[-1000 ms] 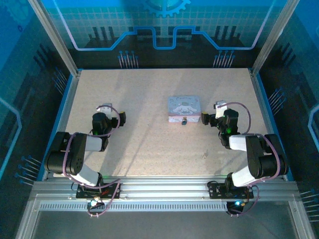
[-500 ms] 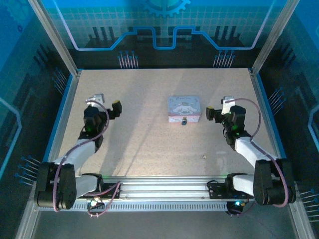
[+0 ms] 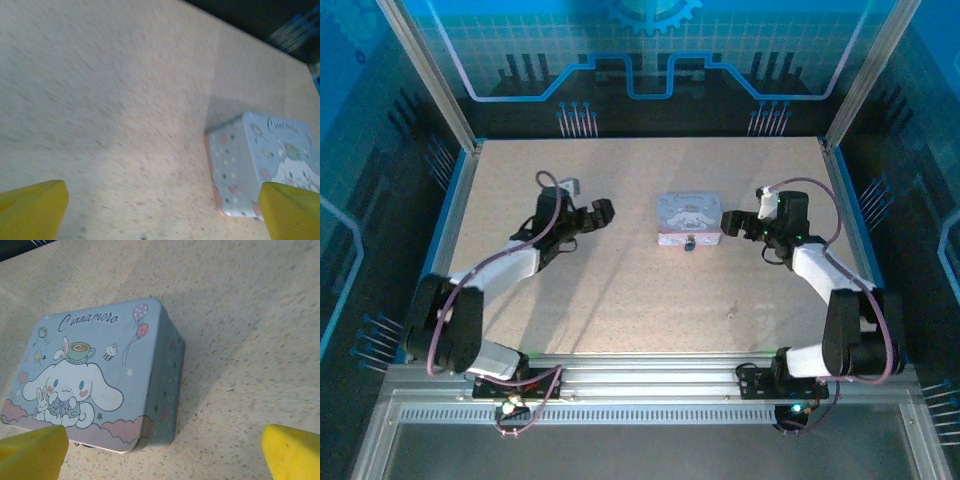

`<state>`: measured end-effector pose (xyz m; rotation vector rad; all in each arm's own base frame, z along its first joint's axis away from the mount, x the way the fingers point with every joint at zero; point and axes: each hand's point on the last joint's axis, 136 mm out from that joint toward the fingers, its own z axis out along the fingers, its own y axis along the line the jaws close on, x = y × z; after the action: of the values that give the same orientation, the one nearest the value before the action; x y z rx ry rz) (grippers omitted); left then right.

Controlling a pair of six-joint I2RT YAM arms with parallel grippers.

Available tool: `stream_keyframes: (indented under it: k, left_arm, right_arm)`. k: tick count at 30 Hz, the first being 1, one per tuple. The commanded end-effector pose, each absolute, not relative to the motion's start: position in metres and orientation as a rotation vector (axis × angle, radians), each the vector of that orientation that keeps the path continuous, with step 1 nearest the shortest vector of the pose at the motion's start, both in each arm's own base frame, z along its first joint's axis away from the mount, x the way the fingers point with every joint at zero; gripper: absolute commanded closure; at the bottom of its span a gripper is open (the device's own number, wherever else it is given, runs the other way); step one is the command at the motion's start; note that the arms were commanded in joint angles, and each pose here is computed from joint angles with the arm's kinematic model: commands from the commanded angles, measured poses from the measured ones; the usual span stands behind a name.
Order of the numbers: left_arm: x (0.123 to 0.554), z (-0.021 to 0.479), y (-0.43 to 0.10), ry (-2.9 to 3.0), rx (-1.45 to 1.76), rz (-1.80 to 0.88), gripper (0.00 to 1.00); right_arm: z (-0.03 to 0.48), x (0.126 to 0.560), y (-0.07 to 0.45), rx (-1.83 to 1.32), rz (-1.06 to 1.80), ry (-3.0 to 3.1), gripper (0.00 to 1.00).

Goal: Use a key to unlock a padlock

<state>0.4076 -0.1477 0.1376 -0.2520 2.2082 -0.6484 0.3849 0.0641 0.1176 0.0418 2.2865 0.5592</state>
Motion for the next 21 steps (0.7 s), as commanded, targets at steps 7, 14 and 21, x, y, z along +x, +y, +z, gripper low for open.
stream_keyframes:
  k: [7,14,21]
  left_arm:
    - [0.437,0.119,-0.262,2.291,-0.164,-0.985,0.04]
    - [0.45,0.098,-0.306,2.338,-0.125,-1.029,0.04]
    - [0.453,0.092,-0.324,2.358,-0.098,-1.072,0.06]
  right_arm:
    - [0.108,0.418,0.084,0.095,0.825,2.317,0.0]
    - [0.095,0.432,0.1,0.076,0.926,2.355,0.0]
    - [0.089,0.428,0.121,0.029,1.015,2.384,0.01]
